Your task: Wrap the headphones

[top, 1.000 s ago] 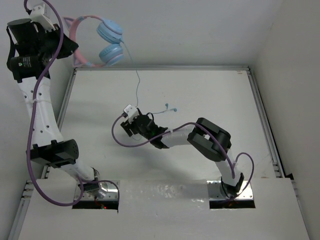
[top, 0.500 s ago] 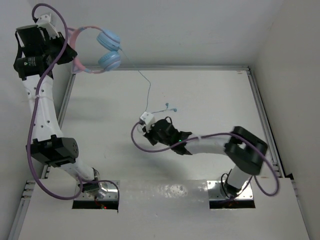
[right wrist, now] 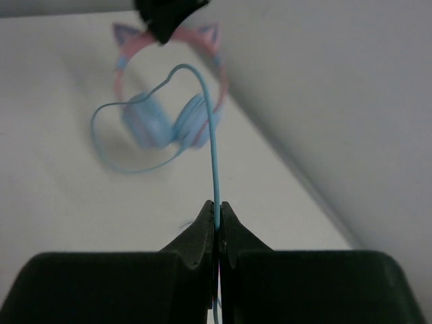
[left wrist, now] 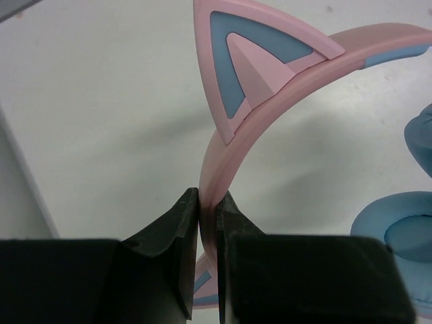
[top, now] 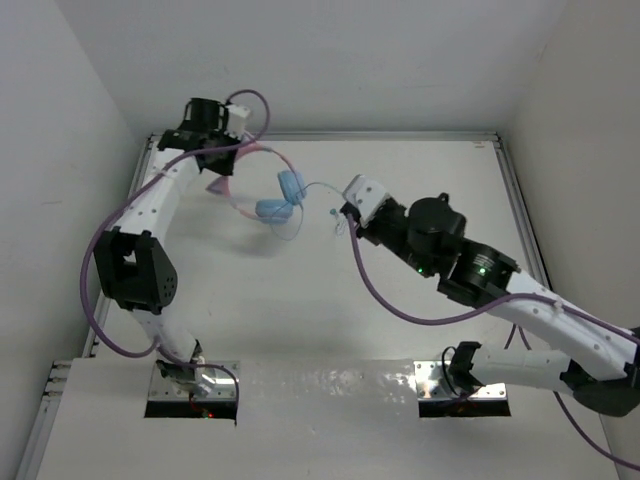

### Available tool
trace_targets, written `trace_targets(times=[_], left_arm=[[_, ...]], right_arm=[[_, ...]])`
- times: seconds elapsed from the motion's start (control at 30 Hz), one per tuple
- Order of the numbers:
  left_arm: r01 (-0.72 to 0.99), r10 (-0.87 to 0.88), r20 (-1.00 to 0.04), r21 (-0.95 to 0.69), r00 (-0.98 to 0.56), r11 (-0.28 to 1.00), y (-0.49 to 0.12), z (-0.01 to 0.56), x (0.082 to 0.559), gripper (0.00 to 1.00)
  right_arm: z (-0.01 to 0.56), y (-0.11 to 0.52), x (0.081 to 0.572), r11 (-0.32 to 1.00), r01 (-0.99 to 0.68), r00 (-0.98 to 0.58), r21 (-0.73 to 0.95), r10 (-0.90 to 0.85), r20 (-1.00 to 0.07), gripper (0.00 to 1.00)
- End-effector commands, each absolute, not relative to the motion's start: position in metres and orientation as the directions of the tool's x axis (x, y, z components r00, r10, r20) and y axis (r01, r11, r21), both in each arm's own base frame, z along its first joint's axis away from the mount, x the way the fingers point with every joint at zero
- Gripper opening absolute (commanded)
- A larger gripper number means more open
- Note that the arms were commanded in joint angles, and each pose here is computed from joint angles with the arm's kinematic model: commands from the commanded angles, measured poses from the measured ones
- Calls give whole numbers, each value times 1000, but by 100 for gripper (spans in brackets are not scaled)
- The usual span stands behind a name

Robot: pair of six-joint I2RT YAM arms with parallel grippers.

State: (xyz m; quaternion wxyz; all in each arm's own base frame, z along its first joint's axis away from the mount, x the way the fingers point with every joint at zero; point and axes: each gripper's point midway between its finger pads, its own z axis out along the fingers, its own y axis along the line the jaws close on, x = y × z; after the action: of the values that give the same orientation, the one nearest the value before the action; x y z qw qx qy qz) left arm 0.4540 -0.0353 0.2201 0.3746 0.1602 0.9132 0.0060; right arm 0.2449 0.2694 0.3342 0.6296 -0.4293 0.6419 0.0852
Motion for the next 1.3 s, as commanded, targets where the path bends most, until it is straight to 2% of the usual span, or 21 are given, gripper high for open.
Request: trace_targets(times=[0.0,0.07,0.2,0.27,0.37,0.47,0.73,0.9,1.27], left_arm=[[406,413,-770,219,-487,887,-89,262,464,0],[482,460,-765,226,-451,847,-122,262,455,0],[620,573,-726,259,-380,741,-170,252,423,0],[702,670,-670,308,-319,642,-198,235,397,0],[748,670,-693,292,-264,596,-217,241,370,0],[775,657,-711,260,-250,576,-224,248,359,0],[835,702,-685,260,-194,485,-244,251,323,0],[883,723,-674,236,-152,406,-272,245,294,0],[884,724,-672,232,-156,405,-263,258,283,0]], right_arm=[[389,219,273,639,-429,275,-638,-580,-767,0],[424,202,291,691,-319,307,-648,-572,-761,0],[453,195,329,729,-227,312,-645,-573,-758,0],[460,181,349,748,-179,281,-639,-583,-762,0],[465,145,384,815,-106,205,-570,-543,-815,0],[458,112,407,886,-74,148,-457,-444,-884,0],[423,59,445,930,30,12,-367,-367,-930,0],[407,69,458,936,-25,-18,-351,-351,-936,0],[356,60,464,971,-45,-106,-233,-237,-966,0]])
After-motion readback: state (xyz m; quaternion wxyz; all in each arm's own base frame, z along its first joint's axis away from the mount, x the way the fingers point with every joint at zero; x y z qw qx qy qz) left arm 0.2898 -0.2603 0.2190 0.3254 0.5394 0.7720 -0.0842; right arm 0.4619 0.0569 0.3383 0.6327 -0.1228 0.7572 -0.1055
